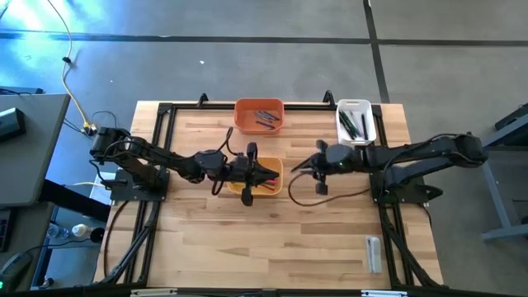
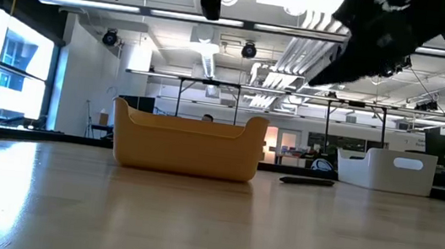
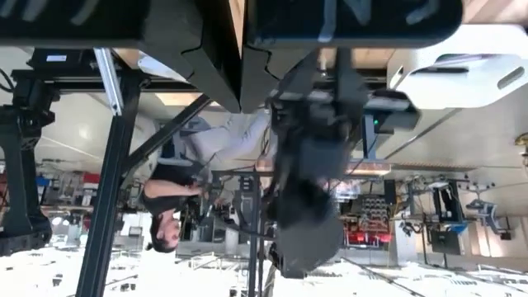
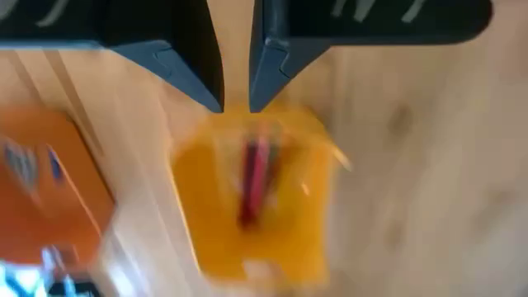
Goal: Sort crayons/erasers/pens/pencils in bins
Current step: Put the black pen into the white bin
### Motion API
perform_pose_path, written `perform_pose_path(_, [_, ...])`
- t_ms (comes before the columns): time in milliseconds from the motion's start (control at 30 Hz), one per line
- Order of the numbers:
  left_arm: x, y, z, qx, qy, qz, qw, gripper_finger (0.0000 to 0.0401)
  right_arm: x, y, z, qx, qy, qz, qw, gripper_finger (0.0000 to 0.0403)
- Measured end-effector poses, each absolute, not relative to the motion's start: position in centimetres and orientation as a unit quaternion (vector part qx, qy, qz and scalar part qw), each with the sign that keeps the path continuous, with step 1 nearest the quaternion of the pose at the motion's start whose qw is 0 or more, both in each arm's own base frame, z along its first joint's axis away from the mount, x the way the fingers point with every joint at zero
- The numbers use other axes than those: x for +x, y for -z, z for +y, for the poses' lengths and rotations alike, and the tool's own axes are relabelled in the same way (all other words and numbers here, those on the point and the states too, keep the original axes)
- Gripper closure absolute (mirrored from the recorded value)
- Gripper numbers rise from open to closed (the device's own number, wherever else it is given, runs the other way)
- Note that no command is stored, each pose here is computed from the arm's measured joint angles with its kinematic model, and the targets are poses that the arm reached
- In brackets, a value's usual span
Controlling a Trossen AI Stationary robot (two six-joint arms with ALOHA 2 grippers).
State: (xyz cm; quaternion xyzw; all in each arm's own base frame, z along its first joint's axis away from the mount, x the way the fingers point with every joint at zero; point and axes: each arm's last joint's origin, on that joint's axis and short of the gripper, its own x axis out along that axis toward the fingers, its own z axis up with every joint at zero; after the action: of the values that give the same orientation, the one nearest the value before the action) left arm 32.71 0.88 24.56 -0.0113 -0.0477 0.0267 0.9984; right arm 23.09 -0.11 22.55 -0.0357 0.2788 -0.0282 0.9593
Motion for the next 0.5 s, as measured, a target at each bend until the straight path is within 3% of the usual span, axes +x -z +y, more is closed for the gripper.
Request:
perform_pose_path(333, [32.3,-25.1,1.9,-0.006,-0.044,-0.05,0.998,0.0401,22.7,-17.5,-5.9,-0.061,0.034,0.473,0.879,0.0349])
perform_pose_path(500, [32.2,-24.9,2.4,-0.006,-0.053,-0.037,0.998,0.0401,23.8,-16.5,-7.5,-0.071,0.026,0.52,0.851,0.0313])
